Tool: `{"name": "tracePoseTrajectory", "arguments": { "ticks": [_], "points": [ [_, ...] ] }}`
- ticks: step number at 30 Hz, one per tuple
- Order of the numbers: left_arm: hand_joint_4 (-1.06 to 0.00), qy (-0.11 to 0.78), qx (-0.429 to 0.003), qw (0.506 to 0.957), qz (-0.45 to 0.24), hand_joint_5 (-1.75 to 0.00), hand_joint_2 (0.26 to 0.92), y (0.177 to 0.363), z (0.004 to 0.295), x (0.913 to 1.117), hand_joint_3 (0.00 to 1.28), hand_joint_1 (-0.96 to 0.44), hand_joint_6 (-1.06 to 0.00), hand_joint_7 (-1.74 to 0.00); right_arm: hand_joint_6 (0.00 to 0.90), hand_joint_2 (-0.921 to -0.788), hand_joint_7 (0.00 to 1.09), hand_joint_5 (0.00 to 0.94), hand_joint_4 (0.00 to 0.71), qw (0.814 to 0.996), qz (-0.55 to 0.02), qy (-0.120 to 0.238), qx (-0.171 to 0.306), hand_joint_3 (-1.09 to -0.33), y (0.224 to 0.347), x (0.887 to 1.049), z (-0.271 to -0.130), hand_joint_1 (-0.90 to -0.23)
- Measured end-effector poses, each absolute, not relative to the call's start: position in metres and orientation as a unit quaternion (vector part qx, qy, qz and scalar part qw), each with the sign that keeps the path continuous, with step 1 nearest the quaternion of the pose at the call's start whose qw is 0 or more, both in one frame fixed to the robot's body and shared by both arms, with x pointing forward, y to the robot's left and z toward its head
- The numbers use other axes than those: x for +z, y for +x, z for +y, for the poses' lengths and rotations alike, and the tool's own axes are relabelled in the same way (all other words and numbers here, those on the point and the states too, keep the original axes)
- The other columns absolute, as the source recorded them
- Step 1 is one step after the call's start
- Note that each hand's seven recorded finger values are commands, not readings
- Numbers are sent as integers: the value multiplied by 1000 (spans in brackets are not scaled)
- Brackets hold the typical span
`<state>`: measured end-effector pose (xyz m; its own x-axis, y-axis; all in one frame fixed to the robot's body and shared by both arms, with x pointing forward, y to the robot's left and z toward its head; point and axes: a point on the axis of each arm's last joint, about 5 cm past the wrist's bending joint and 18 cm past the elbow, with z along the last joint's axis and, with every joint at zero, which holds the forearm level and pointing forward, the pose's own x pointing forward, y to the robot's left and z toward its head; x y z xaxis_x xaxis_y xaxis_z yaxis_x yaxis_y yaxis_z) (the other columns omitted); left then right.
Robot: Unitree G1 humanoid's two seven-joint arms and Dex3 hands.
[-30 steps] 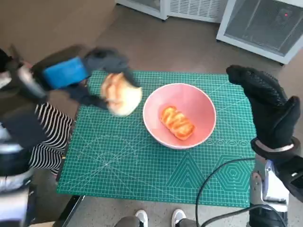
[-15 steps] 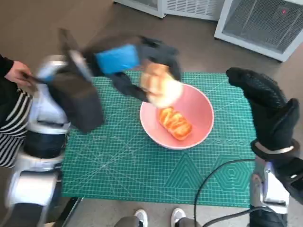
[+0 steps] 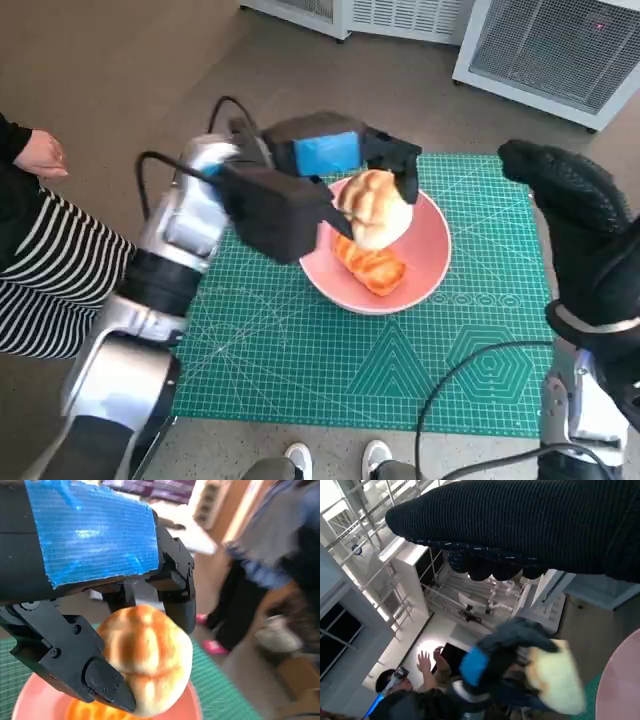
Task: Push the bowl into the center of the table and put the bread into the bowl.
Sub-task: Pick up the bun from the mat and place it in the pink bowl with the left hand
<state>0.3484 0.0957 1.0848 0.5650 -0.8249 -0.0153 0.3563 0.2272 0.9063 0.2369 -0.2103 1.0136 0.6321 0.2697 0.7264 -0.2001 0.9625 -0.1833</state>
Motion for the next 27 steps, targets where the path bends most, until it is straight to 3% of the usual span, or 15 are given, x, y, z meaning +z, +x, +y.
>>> {"name": "tracePoseTrajectory", "arguments": {
  "ticks": [8,17,27],
  "points": [
    [-269,481,-386,753,-227,-6,897,354,91,1075,3,-276,-339,-202,76,-921,449,0,153,901,-413,-44,125,-676,236,1016,-211,-703],
    [-177,474,-382,762,-221,0,889,356,96,1069,1,-365,-281,-118,87,-921,457,3,158,900,-416,-45,120,-674,237,1018,-211,-694],
    [-133,422,-376,783,-259,0,915,356,109,1078,25,-514,-243,-72,90,-921,457,3,161,898,-422,-48,115,-673,240,1022,-211,-684]
  ]
}}
